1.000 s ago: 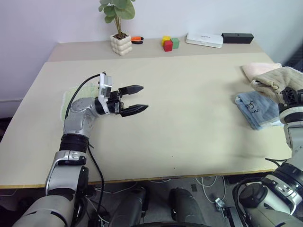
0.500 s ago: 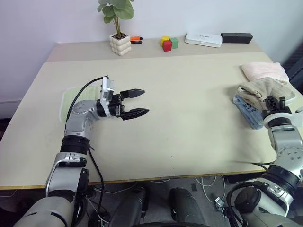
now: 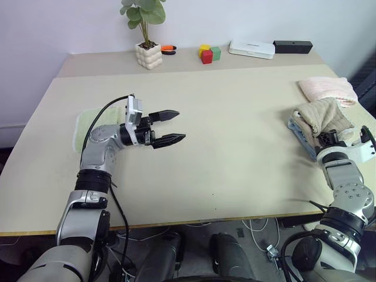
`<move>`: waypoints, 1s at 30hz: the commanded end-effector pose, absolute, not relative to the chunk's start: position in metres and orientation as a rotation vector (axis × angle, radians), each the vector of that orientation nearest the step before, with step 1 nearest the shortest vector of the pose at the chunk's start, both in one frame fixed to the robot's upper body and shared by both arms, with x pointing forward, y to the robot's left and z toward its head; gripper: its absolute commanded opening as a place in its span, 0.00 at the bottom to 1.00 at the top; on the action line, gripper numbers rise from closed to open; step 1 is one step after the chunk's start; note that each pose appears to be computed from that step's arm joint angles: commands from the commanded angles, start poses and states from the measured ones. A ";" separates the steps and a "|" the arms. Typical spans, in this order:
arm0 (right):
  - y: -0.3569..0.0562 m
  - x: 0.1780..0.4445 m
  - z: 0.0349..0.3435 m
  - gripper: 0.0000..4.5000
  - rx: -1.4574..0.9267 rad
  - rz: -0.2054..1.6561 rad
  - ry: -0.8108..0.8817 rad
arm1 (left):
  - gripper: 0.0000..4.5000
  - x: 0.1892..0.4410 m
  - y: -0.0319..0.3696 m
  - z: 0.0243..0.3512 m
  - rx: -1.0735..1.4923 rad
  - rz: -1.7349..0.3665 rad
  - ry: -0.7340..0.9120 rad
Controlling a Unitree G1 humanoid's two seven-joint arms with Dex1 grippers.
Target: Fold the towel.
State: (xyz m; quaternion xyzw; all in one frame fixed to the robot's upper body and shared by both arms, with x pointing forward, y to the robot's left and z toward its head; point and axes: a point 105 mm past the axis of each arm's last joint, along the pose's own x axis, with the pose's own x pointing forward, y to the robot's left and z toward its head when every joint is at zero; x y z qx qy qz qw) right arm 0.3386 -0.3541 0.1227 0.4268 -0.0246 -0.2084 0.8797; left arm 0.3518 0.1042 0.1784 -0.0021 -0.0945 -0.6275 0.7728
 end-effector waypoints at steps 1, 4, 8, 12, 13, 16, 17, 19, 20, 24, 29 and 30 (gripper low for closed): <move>-0.364 0.333 0.148 0.43 0.723 -0.457 -0.110 | 1.00 0.353 0.101 0.191 0.015 -1.355 -0.268; -0.368 0.331 0.148 0.78 0.636 -0.502 -0.087 | 1.00 0.354 0.099 0.191 0.012 -1.353 -0.270; -0.370 0.328 0.152 1.00 0.458 -0.561 -0.057 | 1.00 0.357 0.098 0.192 -0.021 -1.341 -0.274; -0.371 0.327 0.157 1.00 0.362 -0.612 -0.055 | 1.00 0.358 0.095 0.190 -0.029 -1.339 -0.287; -0.370 0.328 0.158 1.00 0.362 -0.612 -0.058 | 1.00 0.358 0.094 0.191 -0.034 -1.338 -0.291; -0.375 0.326 0.164 1.00 0.307 -0.645 -0.070 | 1.00 0.358 0.092 0.191 -0.039 -1.337 -0.298; -0.378 0.324 0.167 1.00 0.260 -0.667 -0.076 | 1.00 0.359 0.092 0.191 -0.040 -1.337 -0.300; -0.384 0.320 0.178 1.00 0.212 -0.707 -0.114 | 1.00 0.359 0.092 0.191 -0.044 -1.335 -0.309; -0.389 0.318 0.182 1.00 0.171 -0.732 -0.122 | 1.00 0.359 0.092 0.191 -0.046 -1.333 -0.311; -0.400 0.313 0.188 1.00 0.101 -0.772 -0.134 | 1.00 0.359 0.087 0.191 -0.048 -1.333 -0.319; -0.357 0.332 0.234 1.00 -0.102 -0.514 -0.311 | 1.00 0.356 0.092 0.188 -0.058 -1.317 -0.317; -0.341 0.338 0.243 1.00 -0.101 -0.393 -0.350 | 1.00 0.356 0.091 0.186 -0.057 -1.314 -0.313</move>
